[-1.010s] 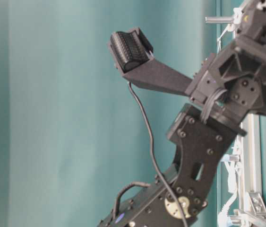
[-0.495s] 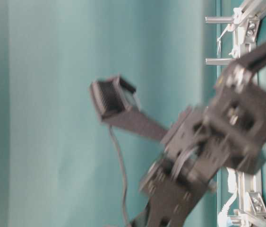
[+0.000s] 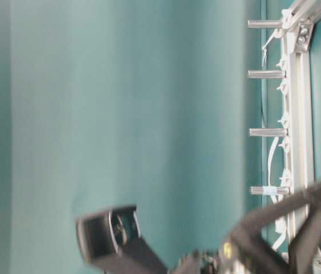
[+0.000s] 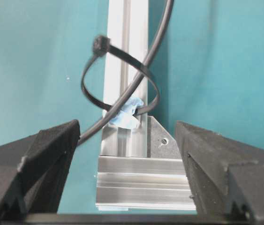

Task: Insert the wire through the string loop located on the right side.
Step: 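Pull the cable leftward through the loop with the left gripper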

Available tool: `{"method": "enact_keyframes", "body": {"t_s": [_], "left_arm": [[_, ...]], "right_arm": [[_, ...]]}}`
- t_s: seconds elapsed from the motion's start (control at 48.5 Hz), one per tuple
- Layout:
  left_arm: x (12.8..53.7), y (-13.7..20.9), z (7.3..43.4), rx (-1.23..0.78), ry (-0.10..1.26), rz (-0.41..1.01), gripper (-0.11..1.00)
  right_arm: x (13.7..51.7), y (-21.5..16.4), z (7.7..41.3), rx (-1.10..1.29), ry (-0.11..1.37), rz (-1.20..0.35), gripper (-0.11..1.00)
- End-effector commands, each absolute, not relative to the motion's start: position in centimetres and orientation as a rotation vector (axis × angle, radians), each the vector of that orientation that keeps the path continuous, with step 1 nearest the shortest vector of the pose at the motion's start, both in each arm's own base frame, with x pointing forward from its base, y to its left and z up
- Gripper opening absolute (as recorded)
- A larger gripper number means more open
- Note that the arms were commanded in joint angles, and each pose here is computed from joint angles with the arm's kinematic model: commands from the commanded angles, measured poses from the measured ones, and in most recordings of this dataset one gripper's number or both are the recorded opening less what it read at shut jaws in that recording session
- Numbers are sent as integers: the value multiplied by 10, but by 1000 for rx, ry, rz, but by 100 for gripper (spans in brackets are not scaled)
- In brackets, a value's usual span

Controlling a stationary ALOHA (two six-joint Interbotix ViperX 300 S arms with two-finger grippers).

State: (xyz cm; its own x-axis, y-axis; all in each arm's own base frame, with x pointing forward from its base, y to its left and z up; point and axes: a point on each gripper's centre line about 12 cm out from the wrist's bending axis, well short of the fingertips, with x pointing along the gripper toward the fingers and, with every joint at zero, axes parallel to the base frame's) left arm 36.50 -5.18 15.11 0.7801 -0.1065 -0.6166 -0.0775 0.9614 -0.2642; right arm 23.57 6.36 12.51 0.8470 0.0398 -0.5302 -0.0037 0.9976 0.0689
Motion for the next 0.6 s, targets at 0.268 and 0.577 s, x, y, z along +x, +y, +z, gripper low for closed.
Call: {"method": "enact_keyframes", "body": {"t_s": [0.268, 0.577], "left_arm": [[311, -64, 152, -313, 838, -24, 23], [264, -67, 143, -405, 908, 6, 23]], "right_arm": [[239, 64, 129, 69, 540, 21, 89], [240, 65, 129, 69, 539, 20, 89]]}}
